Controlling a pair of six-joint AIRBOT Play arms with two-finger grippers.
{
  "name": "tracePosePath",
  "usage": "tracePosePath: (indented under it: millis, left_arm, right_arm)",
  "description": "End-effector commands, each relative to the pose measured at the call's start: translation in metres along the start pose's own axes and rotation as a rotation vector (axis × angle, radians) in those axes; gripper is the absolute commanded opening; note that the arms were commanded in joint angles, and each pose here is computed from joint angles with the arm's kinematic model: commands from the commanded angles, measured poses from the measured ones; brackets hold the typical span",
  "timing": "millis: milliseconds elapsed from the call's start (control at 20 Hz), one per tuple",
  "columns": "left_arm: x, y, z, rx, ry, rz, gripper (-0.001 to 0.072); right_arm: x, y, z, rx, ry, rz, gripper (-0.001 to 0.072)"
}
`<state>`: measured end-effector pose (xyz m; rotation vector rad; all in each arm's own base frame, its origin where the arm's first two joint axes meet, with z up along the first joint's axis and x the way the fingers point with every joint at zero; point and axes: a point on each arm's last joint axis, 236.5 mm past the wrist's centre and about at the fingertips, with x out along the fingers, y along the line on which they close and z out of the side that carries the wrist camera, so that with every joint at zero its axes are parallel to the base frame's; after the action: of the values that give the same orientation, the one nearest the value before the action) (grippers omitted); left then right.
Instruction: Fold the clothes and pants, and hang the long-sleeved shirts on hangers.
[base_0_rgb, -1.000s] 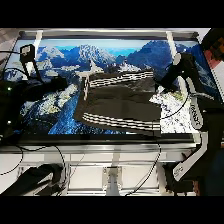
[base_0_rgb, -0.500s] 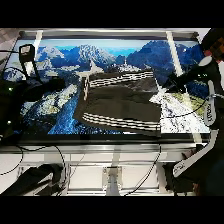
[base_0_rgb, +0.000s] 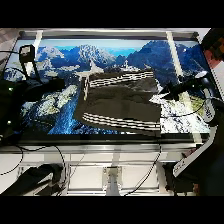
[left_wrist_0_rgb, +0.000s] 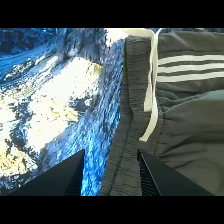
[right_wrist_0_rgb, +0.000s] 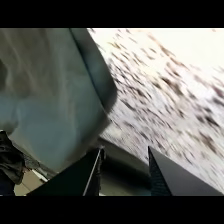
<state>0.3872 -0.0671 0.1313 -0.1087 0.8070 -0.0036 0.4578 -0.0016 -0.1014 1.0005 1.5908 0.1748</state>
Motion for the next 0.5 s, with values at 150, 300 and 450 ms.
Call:
tracePosePath:
  millis: [150, 300, 450]
  left_arm:
    - [0.000, 0.000, 0.000, -0.001, 0.001, 0.000, 0.0353]
    - [0.000, 0.000, 0.000, -0.001, 0.001, 0.000, 0.0353]
    - [0.000, 0.000, 0.000, 0.000, 0.001, 0.000, 0.0354]
  right_arm:
    - [0.027, 0.014, 0.018, -0.052, -0.071, 0.023, 0.0303]
    - [0.034, 0.023, 0.023, -0.068, -0.100, 0.019, 0.0302]
    - [0.039, 0.030, 0.025, -0.076, -0.113, 0.025, 0.0302]
